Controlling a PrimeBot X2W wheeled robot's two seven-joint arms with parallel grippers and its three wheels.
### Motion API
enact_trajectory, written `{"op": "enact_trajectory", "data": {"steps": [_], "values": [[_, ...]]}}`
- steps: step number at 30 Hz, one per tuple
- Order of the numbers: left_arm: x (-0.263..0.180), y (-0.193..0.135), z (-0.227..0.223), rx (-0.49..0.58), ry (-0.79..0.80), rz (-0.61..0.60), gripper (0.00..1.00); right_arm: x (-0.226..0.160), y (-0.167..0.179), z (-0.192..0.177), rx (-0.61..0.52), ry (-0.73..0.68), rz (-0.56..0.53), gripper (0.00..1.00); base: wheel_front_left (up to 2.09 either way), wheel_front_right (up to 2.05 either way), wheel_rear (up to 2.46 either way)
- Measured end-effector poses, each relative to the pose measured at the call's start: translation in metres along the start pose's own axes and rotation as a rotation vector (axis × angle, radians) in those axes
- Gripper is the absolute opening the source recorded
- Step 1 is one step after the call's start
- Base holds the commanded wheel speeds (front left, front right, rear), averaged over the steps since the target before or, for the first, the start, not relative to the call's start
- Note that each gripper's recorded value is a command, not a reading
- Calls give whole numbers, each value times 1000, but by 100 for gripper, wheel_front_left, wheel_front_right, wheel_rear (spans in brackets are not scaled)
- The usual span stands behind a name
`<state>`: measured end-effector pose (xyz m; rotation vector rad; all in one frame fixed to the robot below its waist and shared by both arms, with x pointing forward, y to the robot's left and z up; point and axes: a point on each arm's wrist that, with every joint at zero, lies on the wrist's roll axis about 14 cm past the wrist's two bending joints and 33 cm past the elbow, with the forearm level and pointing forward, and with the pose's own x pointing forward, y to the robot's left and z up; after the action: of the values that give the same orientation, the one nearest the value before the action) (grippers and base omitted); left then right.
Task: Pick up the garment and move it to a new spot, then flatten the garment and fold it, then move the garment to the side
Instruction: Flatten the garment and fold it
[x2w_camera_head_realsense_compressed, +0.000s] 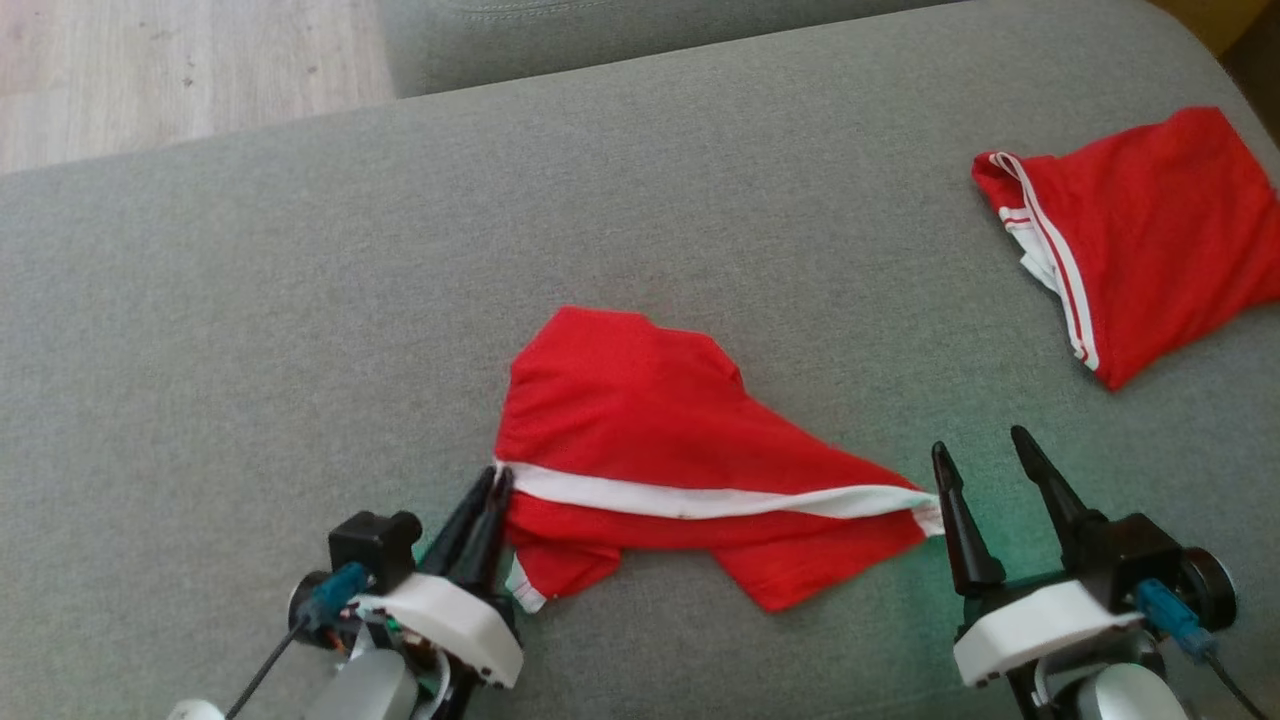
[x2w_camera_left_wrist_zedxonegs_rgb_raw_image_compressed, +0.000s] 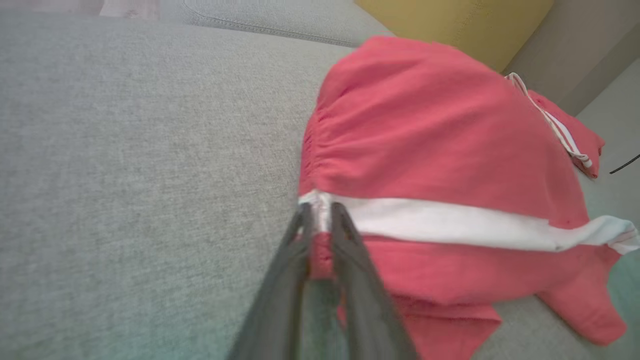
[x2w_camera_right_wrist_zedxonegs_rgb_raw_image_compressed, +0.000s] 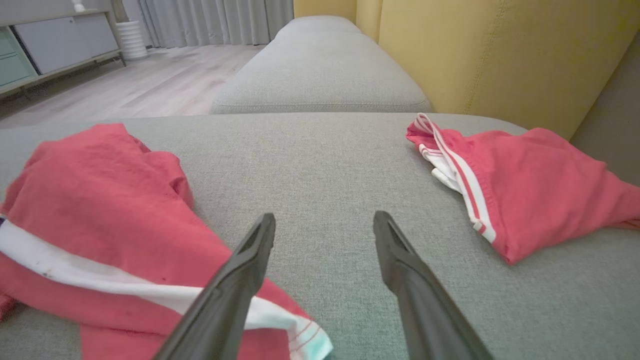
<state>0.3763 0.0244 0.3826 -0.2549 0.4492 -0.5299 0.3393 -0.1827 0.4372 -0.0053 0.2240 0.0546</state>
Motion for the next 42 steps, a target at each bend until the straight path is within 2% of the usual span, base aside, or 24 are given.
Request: {"op": "enact_trajectory", "data": {"steps": [1, 8, 14, 18, 21, 25, 26, 27, 28, 35, 42], "values": [[1, -2, 1, 3, -8, -7, 0, 0, 0, 0, 1, -4, 0, 100, 0, 0, 0], [-3, -3, 14, 48, -56, -22, 0, 3, 4, 2, 3, -10, 13, 100, 0, 0, 0], [-23, -4, 42, 101, -180, 30, 0, 6, 16, 0, 2, -4, 52, 100, 0, 0, 0], [-59, -2, 12, 114, -116, 80, 0, 7, 25, -4, 0, 8, 83, 100, 0, 0, 0], [-83, -5, -17, 84, -42, 113, 0, 10, 34, -3, -4, 9, 112, 100, 0, 0, 0], [-96, -10, -36, 72, 13, 123, 0, 14, 43, -1, -8, 9, 141, 100, 0, 0, 0], [-96, -12, -37, 68, 18, 118, 13, 14, 44, 0, -9, 8, 144, 100, 0, 0, 0], [-96, -14, -39, 66, 22, 113, 50, 14, 44, -1, -10, 13, 144, 100, 0, 0, 0], [-96, -15, -41, 68, 27, 110, 100, 13, 44, 0, -10, 12, 144, 100, 0, 0, 0], [-105, -22, -42, -58, 33, 87, 100, 5, 38, 0, -17, 12, 124, 100, 0, 0, 0], [-113, 6, -12, -117, -66, 136, 100, -2, 33, -2, -14, 15, 106, 100, 0, 0, 0]]}}
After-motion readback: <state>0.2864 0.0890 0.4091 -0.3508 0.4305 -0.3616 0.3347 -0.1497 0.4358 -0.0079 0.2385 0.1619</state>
